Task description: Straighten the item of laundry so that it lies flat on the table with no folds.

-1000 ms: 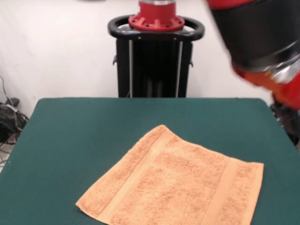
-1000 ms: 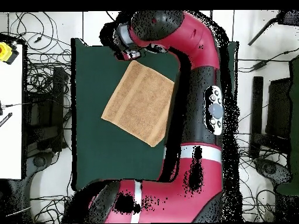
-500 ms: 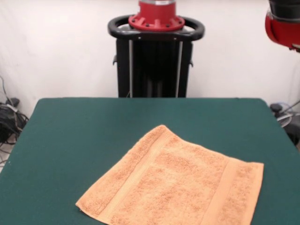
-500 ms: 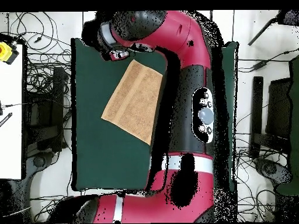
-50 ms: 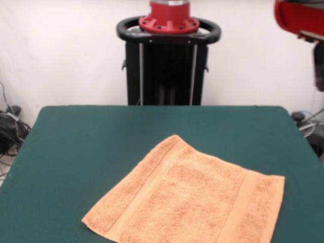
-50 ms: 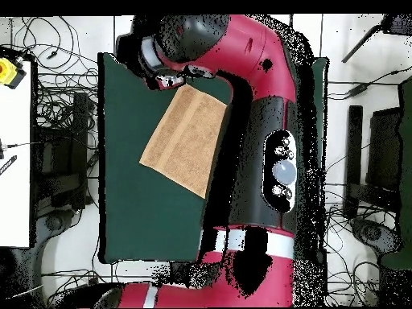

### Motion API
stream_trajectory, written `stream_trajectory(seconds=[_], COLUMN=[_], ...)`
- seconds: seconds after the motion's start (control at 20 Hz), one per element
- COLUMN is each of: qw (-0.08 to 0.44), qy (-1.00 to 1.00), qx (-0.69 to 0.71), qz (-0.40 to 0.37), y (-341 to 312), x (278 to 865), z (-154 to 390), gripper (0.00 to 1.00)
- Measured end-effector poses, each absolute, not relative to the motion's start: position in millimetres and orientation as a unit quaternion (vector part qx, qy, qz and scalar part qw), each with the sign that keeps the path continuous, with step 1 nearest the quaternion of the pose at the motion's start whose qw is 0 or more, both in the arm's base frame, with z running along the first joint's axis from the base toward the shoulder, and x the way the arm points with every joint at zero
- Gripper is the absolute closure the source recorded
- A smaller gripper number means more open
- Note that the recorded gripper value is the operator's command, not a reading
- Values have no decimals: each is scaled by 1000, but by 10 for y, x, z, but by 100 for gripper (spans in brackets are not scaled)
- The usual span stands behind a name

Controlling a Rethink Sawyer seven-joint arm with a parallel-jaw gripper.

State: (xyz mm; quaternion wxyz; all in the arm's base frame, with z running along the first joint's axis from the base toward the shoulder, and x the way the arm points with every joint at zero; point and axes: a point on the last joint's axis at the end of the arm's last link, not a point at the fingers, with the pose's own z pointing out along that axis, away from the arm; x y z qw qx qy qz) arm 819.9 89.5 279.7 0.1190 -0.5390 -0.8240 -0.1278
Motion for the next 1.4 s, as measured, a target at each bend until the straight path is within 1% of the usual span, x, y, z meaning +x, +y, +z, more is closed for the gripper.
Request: stream_trajectory(seconds=[0.4,0.7,1.1,1.4], qw=[116,122,127,94], qy=[-827,-823,-819,-819], qx=[-548,-554,-559,-566], qz=[-57,-21,-6,-13], y=[595,331,190,166], x=[7881,7692,7554,7585], z=[2596,2425,2225,1895], gripper=[100,100,100,100])
